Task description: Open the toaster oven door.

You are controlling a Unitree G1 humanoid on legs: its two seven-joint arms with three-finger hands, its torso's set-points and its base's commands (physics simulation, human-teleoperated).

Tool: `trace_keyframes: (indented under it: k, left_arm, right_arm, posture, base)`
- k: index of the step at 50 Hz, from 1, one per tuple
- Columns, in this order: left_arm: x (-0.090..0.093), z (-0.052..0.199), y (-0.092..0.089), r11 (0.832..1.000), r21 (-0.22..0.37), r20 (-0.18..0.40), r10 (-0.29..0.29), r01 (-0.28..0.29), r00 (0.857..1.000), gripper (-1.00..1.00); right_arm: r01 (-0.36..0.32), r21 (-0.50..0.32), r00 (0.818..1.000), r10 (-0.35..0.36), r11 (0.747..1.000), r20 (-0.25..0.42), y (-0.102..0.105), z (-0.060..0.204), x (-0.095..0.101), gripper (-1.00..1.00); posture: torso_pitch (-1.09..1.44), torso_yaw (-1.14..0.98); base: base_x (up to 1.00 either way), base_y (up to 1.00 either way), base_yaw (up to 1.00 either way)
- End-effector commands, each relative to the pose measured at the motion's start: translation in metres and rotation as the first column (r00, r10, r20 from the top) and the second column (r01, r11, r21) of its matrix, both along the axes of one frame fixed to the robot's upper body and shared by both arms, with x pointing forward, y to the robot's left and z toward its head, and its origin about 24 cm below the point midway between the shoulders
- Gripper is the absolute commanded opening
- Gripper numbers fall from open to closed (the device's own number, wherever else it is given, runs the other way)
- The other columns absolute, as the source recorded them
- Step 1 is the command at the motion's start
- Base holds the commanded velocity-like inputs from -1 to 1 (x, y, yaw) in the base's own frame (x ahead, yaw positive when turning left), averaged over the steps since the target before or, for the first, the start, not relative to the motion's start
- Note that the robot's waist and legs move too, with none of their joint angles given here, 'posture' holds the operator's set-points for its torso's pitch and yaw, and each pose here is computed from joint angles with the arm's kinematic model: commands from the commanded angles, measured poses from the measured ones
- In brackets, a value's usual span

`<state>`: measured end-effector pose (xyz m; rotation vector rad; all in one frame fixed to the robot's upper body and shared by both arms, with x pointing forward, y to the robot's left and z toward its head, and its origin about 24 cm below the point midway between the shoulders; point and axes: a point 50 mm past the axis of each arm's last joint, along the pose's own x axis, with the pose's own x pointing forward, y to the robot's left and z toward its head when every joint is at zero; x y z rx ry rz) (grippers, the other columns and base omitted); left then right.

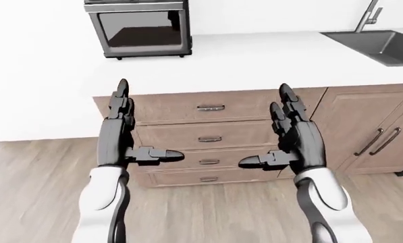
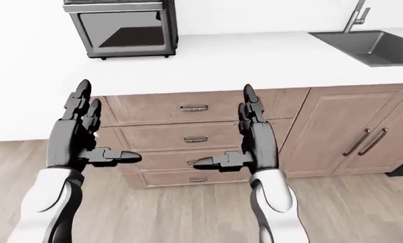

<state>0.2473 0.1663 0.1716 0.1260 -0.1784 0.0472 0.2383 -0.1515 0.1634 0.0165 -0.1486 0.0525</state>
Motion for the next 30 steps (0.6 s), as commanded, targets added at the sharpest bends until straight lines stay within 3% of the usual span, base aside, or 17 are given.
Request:
trace_keyframes:
  k: [1,15,25,30]
  left_arm:
    - [-0.0038,0.0178,-0.0058,0.999,0.008,0.105,-0.032,0.031,0.994,1.00]
    - [-0.0042,0.0130,-0.0059,0.999,0.006,0.099,-0.033,0.032,0.995,1.00]
    - [-0.0041,0.0128,-0.0060,0.999,-0.001,0.100,-0.033,0.033,0.994,1.00]
    - [-0.0044,0.0134,-0.0063,0.999,0.000,0.101,-0.034,0.034,0.994,1.00]
  right_arm:
    - [0.014,-0.006,0.994,-0.013,1.000,0.111,-0.0021,0.0189,-0.0047,1.00]
    - [0.006,0.003,0.994,-0.007,1.000,0.113,-0.0004,0.0164,-0.0052,1.00]
    - [0.005,0.012,0.993,-0.006,1.000,0.115,-0.0002,0.0190,-0.0067,1.00]
    - [0.008,0.024,0.991,-0.011,1.000,0.132,-0.0020,0.0220,-0.0065,1.00]
  posture:
    - [0.00,0.00]
    - [0.00,0.00]
    - [0.00,0.00]
    - [0.00,0.00]
  base:
    - [0.37,0.00,0.00]
    - [0.37,0.05,0.00]
    - [0.37,0.00,0.85]
    - [0.27,0.27,0.00]
